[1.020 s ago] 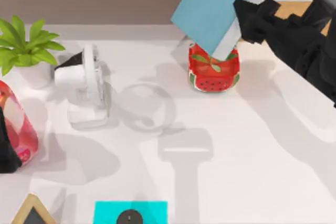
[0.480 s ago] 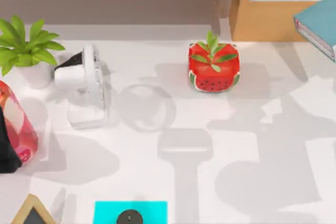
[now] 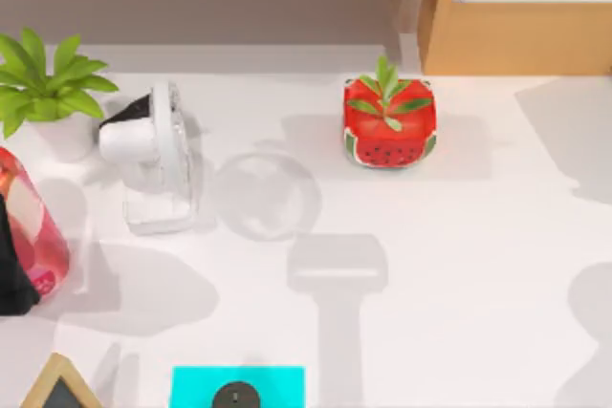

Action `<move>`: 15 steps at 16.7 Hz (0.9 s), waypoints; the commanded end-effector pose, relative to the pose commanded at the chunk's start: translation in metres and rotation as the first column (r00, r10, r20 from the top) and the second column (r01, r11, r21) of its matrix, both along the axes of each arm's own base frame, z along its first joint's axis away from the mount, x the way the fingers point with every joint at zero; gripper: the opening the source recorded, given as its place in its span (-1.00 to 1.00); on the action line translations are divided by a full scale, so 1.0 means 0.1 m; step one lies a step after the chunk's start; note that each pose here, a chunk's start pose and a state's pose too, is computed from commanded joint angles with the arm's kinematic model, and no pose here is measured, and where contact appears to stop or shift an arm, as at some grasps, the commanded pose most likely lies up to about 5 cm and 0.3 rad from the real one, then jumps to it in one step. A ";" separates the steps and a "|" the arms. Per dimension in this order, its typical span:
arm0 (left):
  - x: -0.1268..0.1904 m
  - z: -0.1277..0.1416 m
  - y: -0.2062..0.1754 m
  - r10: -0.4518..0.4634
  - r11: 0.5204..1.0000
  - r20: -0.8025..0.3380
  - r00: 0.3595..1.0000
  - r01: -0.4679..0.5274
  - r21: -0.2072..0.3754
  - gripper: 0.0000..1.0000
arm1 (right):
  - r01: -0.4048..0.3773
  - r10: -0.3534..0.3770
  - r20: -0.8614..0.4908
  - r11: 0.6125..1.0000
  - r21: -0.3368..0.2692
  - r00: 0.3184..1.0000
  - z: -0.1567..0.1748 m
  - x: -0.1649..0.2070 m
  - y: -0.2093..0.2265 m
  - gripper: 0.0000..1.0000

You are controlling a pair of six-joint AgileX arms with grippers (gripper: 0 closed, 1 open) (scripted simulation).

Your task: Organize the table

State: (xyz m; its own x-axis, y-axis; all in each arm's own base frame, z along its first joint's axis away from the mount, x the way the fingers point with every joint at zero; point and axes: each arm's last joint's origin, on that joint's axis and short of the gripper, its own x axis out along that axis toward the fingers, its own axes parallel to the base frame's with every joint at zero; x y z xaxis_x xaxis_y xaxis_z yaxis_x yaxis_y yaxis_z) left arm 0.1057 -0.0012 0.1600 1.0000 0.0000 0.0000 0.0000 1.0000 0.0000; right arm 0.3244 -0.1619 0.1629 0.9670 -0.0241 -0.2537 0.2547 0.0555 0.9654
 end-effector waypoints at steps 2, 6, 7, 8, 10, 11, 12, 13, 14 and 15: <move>0.00 0.00 0.00 0.000 1.000 0.000 1.000 0.000 0.000 1.00 | 0.013 -0.013 -0.001 0.999 0.034 1.000 -0.05 0.09 -0.10 -1.00; 0.00 0.00 0.00 0.000 1.000 0.000 1.000 0.000 0.000 1.00 | 0.016 -0.016 -0.007 0.998 0.055 1.000 -0.10 0.16 -0.14 -1.00; 0.00 0.00 0.00 0.000 1.000 0.000 1.000 0.000 0.000 1.00 | 0.016 -0.016 -0.007 0.998 0.055 1.000 -0.10 0.16 -0.14 -1.00; 0.00 0.00 0.00 0.000 1.000 0.000 1.000 0.000 0.000 1.00 | 0.016 -0.016 -0.007 0.998 0.055 1.000 -0.10 0.16 -0.14 -1.00; 0.00 0.00 0.00 0.000 1.000 0.000 1.000 0.000 0.000 1.00 | 0.013 -0.013 -0.008 0.998 0.055 1.000 -0.10 0.16 -0.13 -1.00; 0.00 0.00 0.00 0.000 1.000 0.000 1.000 0.000 0.000 1.00 | 0.014 -0.014 -0.007 0.998 0.056 1.000 -0.10 0.17 -0.13 -1.00; 0.00 0.00 0.00 0.000 1.000 0.000 1.000 0.000 0.000 1.00 | 0.015 -0.015 -0.005 0.998 0.058 1.000 -0.10 0.20 -0.13 -1.00; 0.00 0.00 0.00 0.000 1.000 0.000 1.000 0.000 0.000 1.00 | 0.012 -0.012 -0.004 0.998 0.058 1.000 -0.10 0.25 -0.13 -1.00; 0.00 0.00 0.00 0.000 1.000 0.000 1.000 0.000 0.000 1.00 | 0.009 -0.009 -0.002 0.998 0.057 1.000 -0.10 0.30 -0.13 -1.00; 0.00 0.00 0.00 0.000 1.000 0.000 1.000 0.000 0.000 1.00 | 0.009 -0.009 -0.001 0.998 0.056 1.000 -0.11 0.34 -0.13 -1.00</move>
